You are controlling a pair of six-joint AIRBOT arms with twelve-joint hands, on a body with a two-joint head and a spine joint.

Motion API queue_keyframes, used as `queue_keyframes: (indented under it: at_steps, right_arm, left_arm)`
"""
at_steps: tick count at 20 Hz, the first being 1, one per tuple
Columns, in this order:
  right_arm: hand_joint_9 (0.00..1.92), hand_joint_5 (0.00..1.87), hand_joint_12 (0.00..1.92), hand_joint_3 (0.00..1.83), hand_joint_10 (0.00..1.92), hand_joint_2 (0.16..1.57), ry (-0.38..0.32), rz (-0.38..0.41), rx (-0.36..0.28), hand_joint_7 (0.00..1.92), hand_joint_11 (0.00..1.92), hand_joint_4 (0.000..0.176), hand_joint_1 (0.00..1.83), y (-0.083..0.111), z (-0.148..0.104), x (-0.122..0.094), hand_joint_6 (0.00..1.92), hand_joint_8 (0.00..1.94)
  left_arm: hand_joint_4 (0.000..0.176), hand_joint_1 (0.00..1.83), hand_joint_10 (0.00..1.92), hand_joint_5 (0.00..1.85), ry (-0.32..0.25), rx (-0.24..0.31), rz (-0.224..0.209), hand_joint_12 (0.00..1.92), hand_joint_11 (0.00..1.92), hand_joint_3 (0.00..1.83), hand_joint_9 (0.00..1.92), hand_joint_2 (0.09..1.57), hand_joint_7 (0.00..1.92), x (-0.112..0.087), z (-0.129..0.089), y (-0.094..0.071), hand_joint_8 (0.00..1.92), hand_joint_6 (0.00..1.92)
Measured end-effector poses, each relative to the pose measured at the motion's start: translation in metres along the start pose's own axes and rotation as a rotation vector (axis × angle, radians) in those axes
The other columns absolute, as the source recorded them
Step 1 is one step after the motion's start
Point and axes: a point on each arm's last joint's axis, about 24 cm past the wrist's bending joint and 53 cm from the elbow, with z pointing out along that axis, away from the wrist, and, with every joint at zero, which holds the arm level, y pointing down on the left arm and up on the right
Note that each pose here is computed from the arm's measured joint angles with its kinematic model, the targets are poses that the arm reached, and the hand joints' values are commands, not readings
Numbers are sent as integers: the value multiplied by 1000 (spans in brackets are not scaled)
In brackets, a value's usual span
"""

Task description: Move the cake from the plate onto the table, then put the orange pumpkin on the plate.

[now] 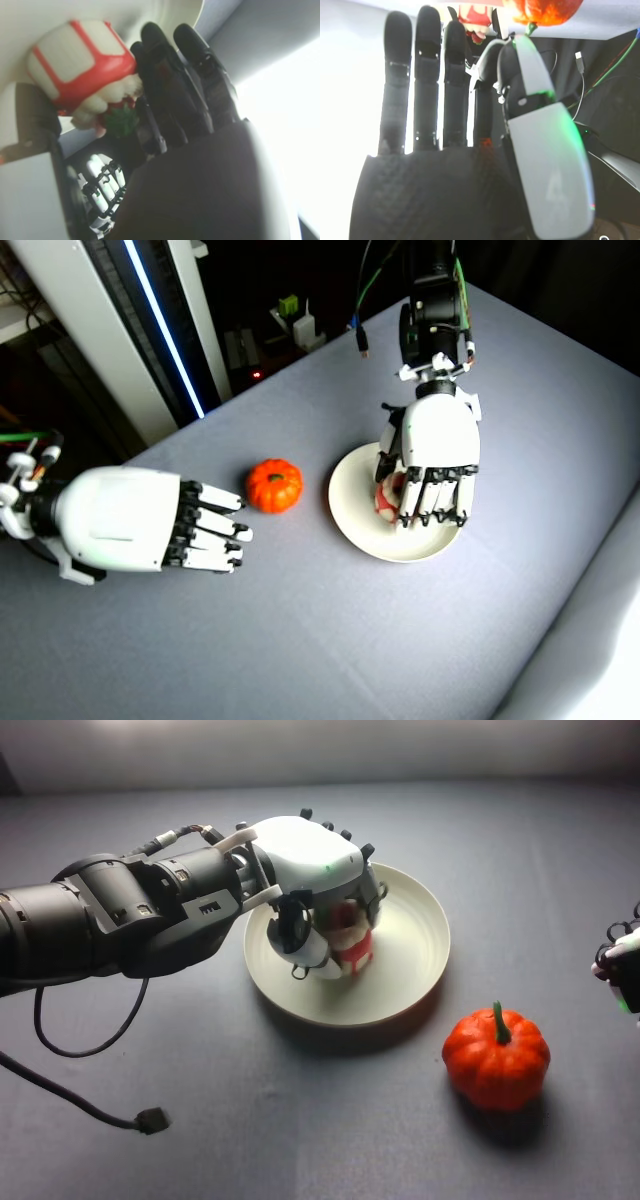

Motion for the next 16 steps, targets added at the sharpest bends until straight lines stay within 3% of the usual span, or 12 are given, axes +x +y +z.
queue_keyframes:
  at_steps: [1,2,3,4,5,6,7,12,15,16]
  right_arm:
    - [983,716,1048,0,25,1255,1,0,2,895,608,48,949,0,0,0,1382,5]
    - [983,715,1042,0,24,1256,2,0,2,896,609,49,949,0,0,1,1382,5]
    - [976,733,997,0,16,1247,0,3,0,901,611,14,976,0,0,0,1356,5]
    - [977,729,992,0,14,1248,1,3,0,893,629,16,973,0,1,0,1363,2]
    - [977,729,992,0,14,1248,0,4,1,893,629,16,973,0,1,0,1363,2]
    - [979,738,989,0,12,1244,0,5,2,896,622,0,985,0,1,0,1350,3]
    - [994,732,1030,0,16,1246,2,6,2,893,644,45,958,0,1,0,1359,1]
    - [1002,719,1076,0,16,1254,2,19,3,890,637,49,949,-1,1,0,1378,0]
    - [1002,719,1077,0,16,1254,2,22,4,890,637,48,949,-1,0,0,1378,0]
    - [989,675,1033,1,9,1242,2,23,4,882,607,0,795,-1,1,1,641,8]
  left_arm:
    - [0,1193,1206,1130,0,1,-3,1709,586,0,942,1065,884,0,0,0,1179,660]
    - [0,1170,1442,1092,-6,6,-8,1789,630,2,852,1069,851,-2,0,-1,1190,767]
    - [0,1174,1853,1067,-11,13,-19,1903,686,0,768,1076,746,-4,-4,-3,1620,819]
    - [0,1178,1628,1078,-21,26,-24,1765,679,0,780,1071,780,-8,-8,-5,1380,800]
    - [0,1178,1628,1078,-33,39,-23,1765,679,0,780,1071,780,-13,-13,-7,1380,800]
    - [0,1195,1546,1162,-51,53,-22,1689,840,0,896,1037,886,-20,-19,-9,1298,657]
    - [0,1201,1554,1220,-77,71,-19,1755,952,0,986,1017,949,-31,-29,-11,1305,553]
    - [0,1208,1594,1284,-170,123,34,1772,982,0,1002,998,981,-69,-81,-17,1267,433]
    - [0,1208,1593,1286,-180,96,63,1772,983,0,1002,998,981,-65,-117,-2,1267,430]
    - [0,1259,1359,1204,-169,62,78,1614,998,5,1005,1076,962,-59,-128,7,1285,350]
